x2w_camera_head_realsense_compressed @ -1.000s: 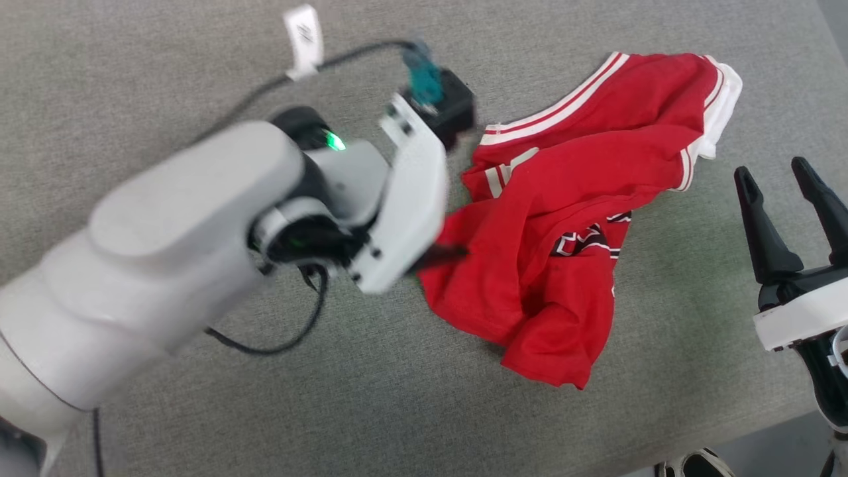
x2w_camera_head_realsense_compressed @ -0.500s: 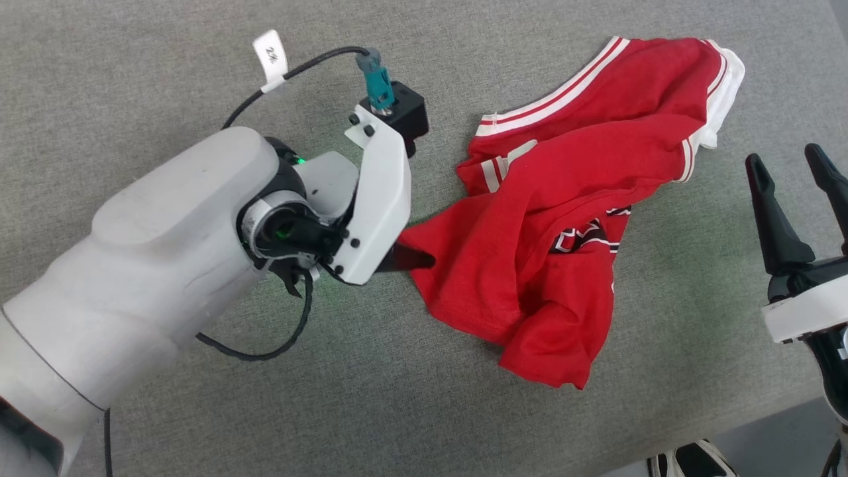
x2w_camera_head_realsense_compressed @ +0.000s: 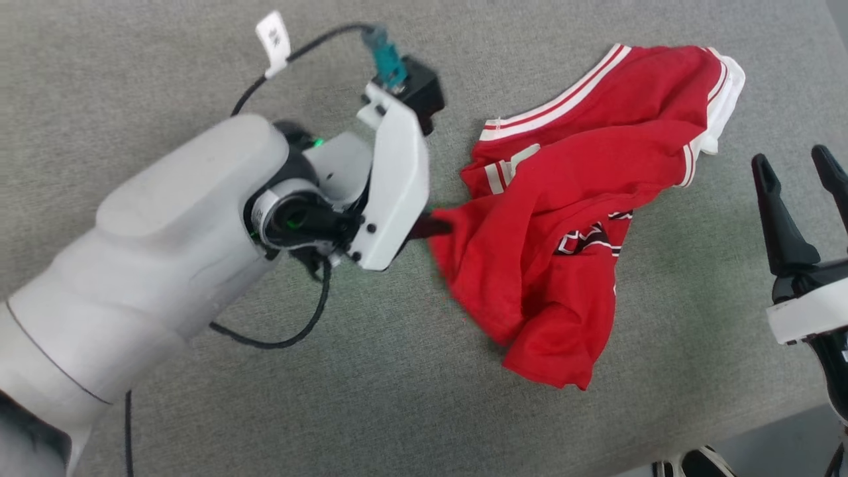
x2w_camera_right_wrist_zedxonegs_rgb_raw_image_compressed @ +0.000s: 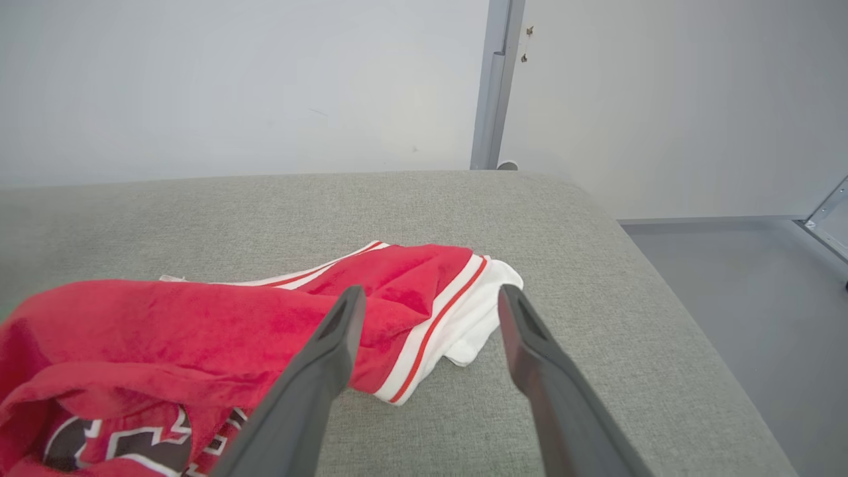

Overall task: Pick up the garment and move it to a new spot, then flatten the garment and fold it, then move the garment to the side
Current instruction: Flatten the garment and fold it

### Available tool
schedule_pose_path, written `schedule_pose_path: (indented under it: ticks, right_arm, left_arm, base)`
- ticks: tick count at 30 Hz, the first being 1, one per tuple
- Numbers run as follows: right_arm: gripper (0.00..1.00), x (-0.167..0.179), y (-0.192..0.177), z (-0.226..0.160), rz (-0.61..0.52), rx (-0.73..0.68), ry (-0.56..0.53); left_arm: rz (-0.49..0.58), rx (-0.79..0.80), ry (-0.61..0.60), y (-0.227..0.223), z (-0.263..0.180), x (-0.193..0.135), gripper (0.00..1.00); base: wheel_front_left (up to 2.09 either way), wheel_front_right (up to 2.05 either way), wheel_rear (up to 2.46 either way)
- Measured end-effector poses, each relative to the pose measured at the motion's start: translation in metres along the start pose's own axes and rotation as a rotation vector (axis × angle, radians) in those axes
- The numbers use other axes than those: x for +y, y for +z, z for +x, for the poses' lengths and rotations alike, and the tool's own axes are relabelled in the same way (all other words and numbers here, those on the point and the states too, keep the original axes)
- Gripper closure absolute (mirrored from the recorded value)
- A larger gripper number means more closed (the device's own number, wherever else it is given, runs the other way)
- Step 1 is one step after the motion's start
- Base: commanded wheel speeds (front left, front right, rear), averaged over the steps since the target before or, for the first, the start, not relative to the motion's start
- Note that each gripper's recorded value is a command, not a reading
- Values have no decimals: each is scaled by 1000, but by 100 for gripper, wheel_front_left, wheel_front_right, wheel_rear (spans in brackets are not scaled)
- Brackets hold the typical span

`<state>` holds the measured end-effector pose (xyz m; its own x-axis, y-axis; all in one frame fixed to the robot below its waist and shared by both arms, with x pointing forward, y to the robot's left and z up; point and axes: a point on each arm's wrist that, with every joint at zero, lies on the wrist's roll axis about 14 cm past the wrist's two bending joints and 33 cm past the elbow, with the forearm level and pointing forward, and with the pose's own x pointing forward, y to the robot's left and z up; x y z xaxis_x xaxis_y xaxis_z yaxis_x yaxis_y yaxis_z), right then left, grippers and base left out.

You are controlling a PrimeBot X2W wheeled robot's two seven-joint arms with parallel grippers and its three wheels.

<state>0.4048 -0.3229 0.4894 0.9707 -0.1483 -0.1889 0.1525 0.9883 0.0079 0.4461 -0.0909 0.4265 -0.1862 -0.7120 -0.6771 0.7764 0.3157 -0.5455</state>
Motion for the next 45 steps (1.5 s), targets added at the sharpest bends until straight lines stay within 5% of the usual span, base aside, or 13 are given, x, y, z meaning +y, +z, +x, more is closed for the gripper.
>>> schedule_pose_path:
  ticks: [5,11,20,21,22,23,37,45]
  right_arm:
    - [0,-6,7,-6,8,-21,-18]
    - [0,-16,18,-7,11,-52,-46]
    - [0,-27,18,-12,23,-52,-94]
    - [0,-29,16,-13,25,-47,-99]
    - [0,-30,15,-15,26,-44,-104]
    - [0,-32,15,-16,27,-44,-112]
    - [0,-33,16,-26,46,-58,-116]
    - [0,-35,11,-26,52,-51,-128]
  left_arm:
    - [121,-137,-174,38,-26,-74,100]
    - [217,-142,-372,33,-19,-149,100]
    - [117,-57,-393,8,57,-155,99]
    - [97,-62,-389,10,63,-153,59]
    - [86,-74,-375,12,70,-149,4]
    - [83,-77,-356,12,74,-145,0]
    - [163,-190,-114,80,29,-97,0]
    - [78,-26,-59,52,59,-70,0]
  base:
    - [0,0,0]
    - [0,0,0]
    - [0,0,0]
    - [0,0,0]
    - [0,0,0]
    - [0,0,0]
    - [0,0,0]
    - [0,0,0]
